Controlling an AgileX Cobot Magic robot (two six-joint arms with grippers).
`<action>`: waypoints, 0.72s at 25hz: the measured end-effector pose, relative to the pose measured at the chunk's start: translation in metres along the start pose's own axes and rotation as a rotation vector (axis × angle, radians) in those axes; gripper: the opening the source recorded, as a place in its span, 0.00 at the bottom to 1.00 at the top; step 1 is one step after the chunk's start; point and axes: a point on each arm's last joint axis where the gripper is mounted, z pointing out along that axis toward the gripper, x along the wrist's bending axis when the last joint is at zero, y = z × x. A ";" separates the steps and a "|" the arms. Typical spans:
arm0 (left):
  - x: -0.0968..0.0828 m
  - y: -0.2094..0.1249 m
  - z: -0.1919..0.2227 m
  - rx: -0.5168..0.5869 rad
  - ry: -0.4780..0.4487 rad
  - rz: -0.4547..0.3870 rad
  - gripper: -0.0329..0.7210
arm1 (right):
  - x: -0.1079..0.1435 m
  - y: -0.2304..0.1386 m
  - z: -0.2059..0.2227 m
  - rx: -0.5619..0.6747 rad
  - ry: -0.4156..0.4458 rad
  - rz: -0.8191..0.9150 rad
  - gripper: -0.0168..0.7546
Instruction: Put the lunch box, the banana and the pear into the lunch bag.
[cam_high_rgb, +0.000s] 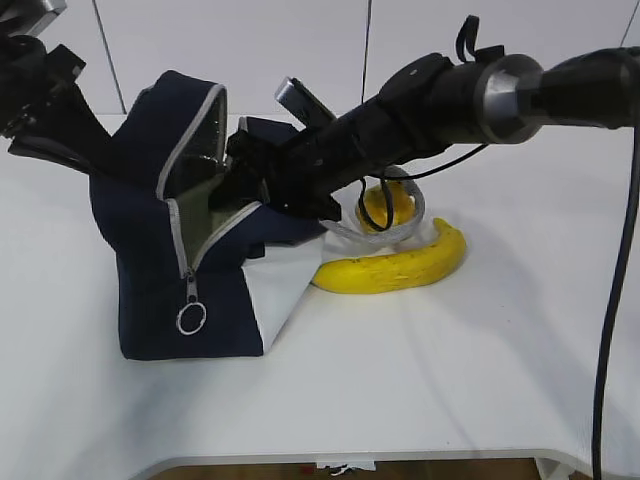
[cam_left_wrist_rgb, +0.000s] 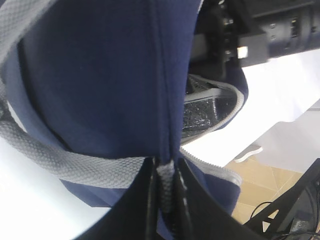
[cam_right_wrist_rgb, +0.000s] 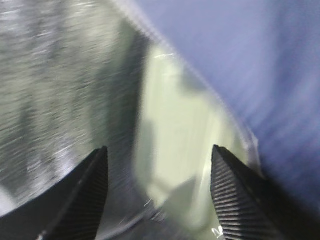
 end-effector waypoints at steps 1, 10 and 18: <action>0.000 0.000 0.000 0.000 0.000 0.000 0.07 | 0.003 0.001 -0.001 0.002 0.009 -0.006 0.64; 0.000 0.000 0.000 0.001 0.002 0.001 0.07 | 0.017 0.015 -0.027 0.095 0.102 -0.022 0.68; 0.000 0.000 0.000 0.001 0.002 0.002 0.07 | 0.043 0.046 -0.078 0.124 0.120 -0.128 0.68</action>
